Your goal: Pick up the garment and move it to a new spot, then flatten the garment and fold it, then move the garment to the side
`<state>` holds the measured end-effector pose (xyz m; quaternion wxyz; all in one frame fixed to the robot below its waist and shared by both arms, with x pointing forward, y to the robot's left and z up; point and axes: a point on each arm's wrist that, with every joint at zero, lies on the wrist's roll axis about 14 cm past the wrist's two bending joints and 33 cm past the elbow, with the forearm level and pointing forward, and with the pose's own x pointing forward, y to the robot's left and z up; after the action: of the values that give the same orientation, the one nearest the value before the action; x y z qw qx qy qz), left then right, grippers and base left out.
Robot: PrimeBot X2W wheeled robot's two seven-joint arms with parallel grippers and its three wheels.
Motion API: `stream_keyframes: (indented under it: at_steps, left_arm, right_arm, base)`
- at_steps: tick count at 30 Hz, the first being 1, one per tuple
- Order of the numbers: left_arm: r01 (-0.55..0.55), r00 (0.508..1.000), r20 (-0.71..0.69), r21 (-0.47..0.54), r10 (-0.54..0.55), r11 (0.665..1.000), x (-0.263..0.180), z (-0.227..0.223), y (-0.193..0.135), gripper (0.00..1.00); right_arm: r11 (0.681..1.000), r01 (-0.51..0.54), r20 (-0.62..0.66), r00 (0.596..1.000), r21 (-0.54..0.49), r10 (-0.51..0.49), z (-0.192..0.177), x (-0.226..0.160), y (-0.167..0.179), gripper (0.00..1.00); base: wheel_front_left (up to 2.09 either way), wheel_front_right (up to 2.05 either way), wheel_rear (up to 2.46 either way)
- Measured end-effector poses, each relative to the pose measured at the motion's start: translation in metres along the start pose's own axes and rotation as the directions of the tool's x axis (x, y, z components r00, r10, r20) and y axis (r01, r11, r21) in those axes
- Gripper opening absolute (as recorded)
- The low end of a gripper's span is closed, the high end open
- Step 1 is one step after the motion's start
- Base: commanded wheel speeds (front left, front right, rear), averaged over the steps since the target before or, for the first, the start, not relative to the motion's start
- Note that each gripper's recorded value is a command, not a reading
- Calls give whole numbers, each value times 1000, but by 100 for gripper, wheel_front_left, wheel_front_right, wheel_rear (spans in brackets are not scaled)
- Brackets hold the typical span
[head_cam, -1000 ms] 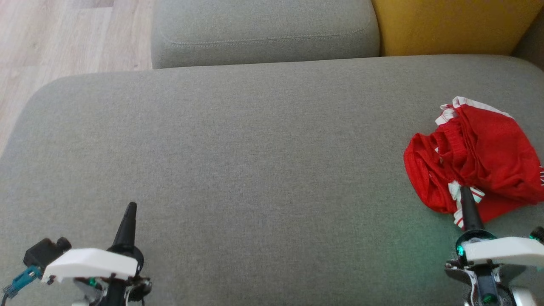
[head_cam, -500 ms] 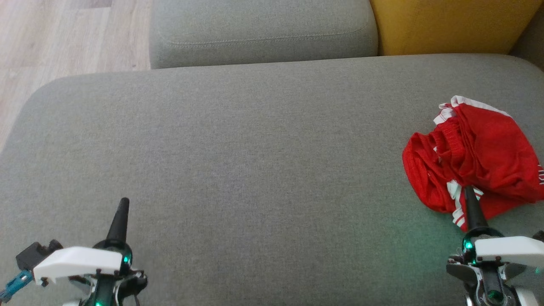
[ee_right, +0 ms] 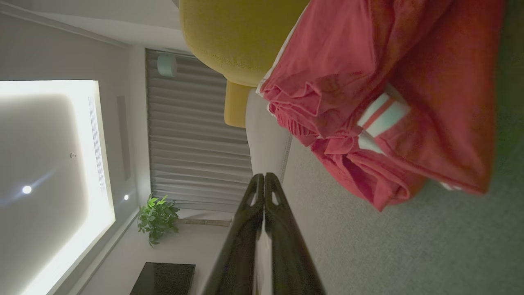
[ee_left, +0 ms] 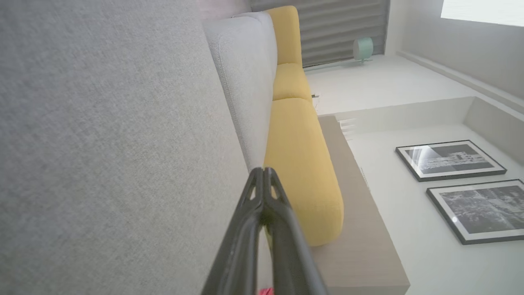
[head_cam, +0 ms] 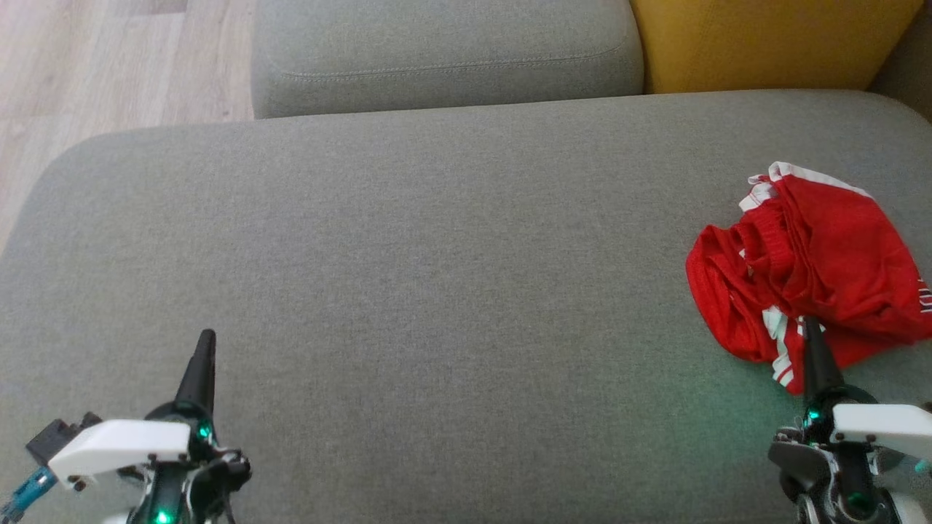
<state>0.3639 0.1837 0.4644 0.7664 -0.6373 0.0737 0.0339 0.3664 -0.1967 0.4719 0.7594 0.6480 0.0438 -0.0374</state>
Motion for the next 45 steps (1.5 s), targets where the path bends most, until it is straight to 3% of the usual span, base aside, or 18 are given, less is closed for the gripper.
stream_keyframes:
  at_steps: [15, 45]
  left_arm:
    - [60, 998, 27, -184, -56, 981, 7, 7, -12, 0]
    - [62, 998, 21, -191, -59, 980, 7, 6, -13, 0]
  right_arm:
    - [985, -22, 36, 999, 172, 16, 8, 6, 5, 0]
    - [984, -23, 33, 999, 175, 17, 9, 6, 5, 0]
  base:
    - [0, 0, 0]
    - [0, 0, 0]
